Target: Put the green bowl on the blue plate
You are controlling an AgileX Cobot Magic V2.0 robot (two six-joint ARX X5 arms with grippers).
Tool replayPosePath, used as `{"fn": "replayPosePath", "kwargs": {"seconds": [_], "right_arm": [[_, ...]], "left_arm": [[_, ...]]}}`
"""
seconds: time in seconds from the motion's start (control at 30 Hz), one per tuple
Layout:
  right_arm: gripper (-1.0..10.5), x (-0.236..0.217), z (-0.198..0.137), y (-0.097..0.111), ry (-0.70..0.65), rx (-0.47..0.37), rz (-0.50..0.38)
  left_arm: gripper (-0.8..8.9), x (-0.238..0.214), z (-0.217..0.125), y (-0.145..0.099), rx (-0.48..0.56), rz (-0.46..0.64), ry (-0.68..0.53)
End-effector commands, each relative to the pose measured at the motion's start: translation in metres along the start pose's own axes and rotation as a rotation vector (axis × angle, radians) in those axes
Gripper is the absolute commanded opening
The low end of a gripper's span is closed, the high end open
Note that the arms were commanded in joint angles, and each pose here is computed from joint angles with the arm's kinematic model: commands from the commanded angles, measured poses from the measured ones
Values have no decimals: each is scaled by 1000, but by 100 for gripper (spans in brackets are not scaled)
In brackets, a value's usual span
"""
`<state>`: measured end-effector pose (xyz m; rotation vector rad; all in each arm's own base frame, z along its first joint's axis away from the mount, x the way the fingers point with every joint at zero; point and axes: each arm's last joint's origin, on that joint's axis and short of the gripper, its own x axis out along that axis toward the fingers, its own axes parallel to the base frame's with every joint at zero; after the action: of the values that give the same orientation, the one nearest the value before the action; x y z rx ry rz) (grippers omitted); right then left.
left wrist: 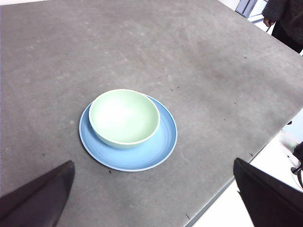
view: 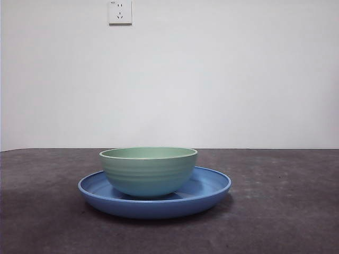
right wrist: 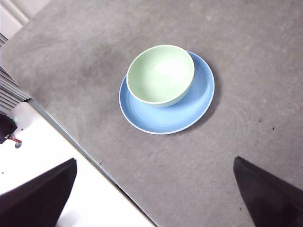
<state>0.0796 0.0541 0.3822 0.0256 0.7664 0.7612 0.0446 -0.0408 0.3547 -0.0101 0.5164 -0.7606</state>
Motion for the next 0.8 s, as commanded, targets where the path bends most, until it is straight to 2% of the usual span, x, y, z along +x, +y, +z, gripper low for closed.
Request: {"fn": "replayPosePath", "kwargs": {"seconds": [0.03, 0.27, 0.3, 0.33, 0.37, 0.4, 0.43, 0.47, 0.8], "right_arm": [[631, -4, -7, 1, -12, -25, 5], [621, -9, -24, 1, -36, -31, 7], [568, -9, -24, 2, -38, -31, 9], [467, -10, -24, 2, -39, -32, 16], [294, -10, -25, 2, -38, -32, 27], [97, -10, -25, 3, -37, -33, 43], [-18, -10, -24, 3, -36, -33, 51], [20, -10, -24, 3, -36, -34, 57], [18, -10, -24, 4, -42, -38, 67]], "left_arm": [[558, -2, 3, -1, 1, -9, -17], [557, -2, 3, -1, 1, -9, -17], [555, -2, 3, -1, 1, -9, -17], [531, -2, 3, -1, 1, -9, -17], [439, -2, 3, -1, 1, -9, -17], [258, -2, 3, -1, 0, -9, -14], [64, -2, 3, -1, 0, -9, -13], [18, -2, 3, -1, -1, -9, -14], [27, -2, 3, -1, 2, -9, -17]]}}
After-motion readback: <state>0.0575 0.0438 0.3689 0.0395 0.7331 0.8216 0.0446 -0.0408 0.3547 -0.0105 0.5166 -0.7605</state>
